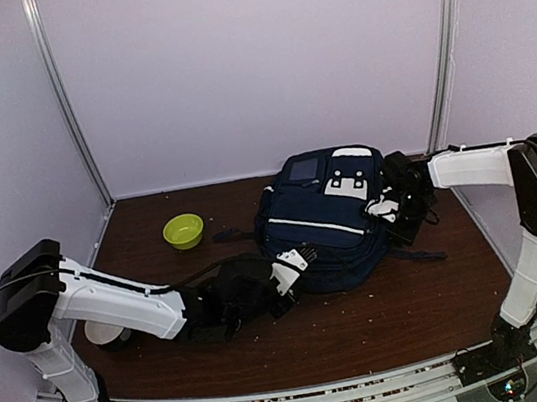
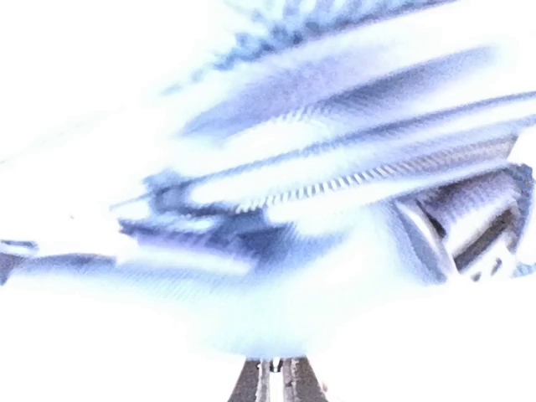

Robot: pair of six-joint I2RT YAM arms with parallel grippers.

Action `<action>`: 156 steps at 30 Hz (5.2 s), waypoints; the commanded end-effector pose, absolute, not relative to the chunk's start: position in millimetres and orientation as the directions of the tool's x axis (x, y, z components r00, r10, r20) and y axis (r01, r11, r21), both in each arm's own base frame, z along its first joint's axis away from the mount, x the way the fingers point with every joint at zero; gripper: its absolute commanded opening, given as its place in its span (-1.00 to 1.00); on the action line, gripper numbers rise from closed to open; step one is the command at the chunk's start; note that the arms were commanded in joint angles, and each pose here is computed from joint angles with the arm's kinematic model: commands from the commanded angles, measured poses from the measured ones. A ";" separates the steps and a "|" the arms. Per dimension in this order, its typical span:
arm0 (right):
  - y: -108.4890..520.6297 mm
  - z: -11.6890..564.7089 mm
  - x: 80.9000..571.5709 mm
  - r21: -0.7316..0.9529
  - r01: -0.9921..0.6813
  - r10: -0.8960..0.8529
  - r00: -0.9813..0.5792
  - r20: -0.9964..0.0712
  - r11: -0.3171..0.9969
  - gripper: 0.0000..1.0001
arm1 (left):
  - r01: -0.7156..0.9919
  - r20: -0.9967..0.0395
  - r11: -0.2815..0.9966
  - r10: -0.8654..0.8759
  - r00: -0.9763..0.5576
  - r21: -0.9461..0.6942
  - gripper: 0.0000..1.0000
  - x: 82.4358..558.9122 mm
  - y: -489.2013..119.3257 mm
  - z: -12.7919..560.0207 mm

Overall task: Pack the student bag
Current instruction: Rotate the student bag to the center of the board, then pick up the largest pocket of the bag from the student bag, then hold the largest pocket of the student bag.

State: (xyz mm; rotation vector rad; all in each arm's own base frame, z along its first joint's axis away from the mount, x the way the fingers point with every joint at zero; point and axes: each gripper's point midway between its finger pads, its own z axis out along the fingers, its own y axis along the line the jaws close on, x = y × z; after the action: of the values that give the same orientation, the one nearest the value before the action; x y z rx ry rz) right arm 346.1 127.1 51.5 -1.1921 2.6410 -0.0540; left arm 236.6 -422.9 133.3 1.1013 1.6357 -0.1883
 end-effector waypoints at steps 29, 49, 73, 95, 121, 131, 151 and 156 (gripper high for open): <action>330.2 85.1 217.3 0.429 -0.839 -0.824 -0.482 -0.298 0.335 -0.99 | 0.737 -0.923 0.642 0.380 -0.064 0.213 -1.00 221.2 -395.2 152.4; 377.2 119.9 215.9 0.544 -0.794 -0.777 -0.514 -0.364 0.270 -0.29 | 0.712 -0.829 0.697 0.447 -0.336 0.088 -0.38 168.6 -343.6 125.3; 254.0 217.0 276.3 0.235 -0.877 -0.517 -0.442 -0.733 0.418 -0.25 | 0.800 -0.700 0.525 0.454 -0.551 -0.290 -0.21 198.6 -411.1 75.9; 251.6 205.8 284.9 0.256 -0.865 -0.512 -0.469 -0.719 0.432 -0.24 | 0.662 -0.522 0.715 0.486 -0.701 -0.224 -0.28 236.1 -401.1 21.9; 250.1 168.2 265.5 0.063 -0.924 -0.685 -0.325 -0.652 0.378 -0.28 | 0.693 -0.650 0.685 0.424 -0.631 -0.226 -1.00 229.5 -381.7 69.8; 280.0 130.8 210.0 -0.029 -0.999 -0.829 0.033 -0.558 -0.020 -0.27 | 0.768 -0.693 0.587 0.443 -0.569 -0.255 -1.00 224.2 -401.9 76.5; 273.4 138.8 206.6 -0.044 -0.998 -0.811 -0.012 -0.586 0.047 -0.27 | 0.738 -0.626 0.545 0.427 -0.653 -0.398 -0.49 240.9 -417.5 48.8; 275.6 141.6 209.5 -0.044 -0.998 -0.809 -0.018 -0.587 0.054 -0.27 | 0.719 -0.667 0.541 0.341 -0.662 -0.437 -0.42 244.9 -421.4 67.3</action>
State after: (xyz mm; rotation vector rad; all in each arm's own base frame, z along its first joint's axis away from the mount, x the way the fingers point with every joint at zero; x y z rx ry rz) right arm 204.2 274.8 135.0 -1.8346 1.8762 0.5644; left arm 233.7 -410.7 41.4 0.9423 2.3705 -0.8798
